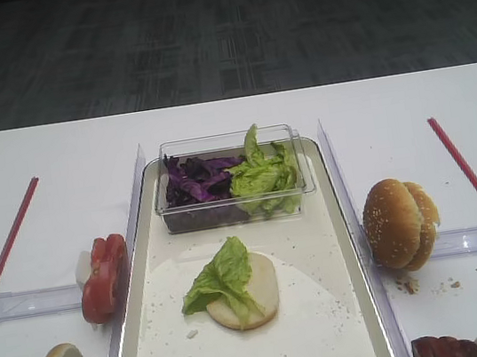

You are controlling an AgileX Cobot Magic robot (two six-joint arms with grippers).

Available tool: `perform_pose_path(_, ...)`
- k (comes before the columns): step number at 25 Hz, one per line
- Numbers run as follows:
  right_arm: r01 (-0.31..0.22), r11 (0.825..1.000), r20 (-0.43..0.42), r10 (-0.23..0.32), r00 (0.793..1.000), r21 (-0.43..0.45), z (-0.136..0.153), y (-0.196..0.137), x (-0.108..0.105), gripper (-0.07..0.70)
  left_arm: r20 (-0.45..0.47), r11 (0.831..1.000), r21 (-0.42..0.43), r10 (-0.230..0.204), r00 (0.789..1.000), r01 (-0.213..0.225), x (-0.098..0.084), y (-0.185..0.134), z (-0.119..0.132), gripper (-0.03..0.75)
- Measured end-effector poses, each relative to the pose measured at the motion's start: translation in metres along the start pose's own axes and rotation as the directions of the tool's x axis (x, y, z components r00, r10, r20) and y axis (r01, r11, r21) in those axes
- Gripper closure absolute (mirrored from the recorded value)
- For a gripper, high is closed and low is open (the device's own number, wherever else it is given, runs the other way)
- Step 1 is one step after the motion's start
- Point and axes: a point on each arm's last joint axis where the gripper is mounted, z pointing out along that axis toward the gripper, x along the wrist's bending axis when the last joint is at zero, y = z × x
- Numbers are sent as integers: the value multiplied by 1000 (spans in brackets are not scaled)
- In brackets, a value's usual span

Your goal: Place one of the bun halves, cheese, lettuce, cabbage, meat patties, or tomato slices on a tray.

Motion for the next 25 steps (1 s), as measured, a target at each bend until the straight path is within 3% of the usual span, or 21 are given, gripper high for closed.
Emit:
perform_pose_path(9, 10, 989, 0, -10, 1000, -146, -18, -15, 1, -48, 0, 1000, 0, 0, 1000, 0, 0, 0, 0, 151)
perform_pose_path(25, 10, 990, 0, -10, 1000, -143, -17, -17, 1, -48, 0, 1000, 0, 0, 1000, 0, 0, 0, 0, 151)
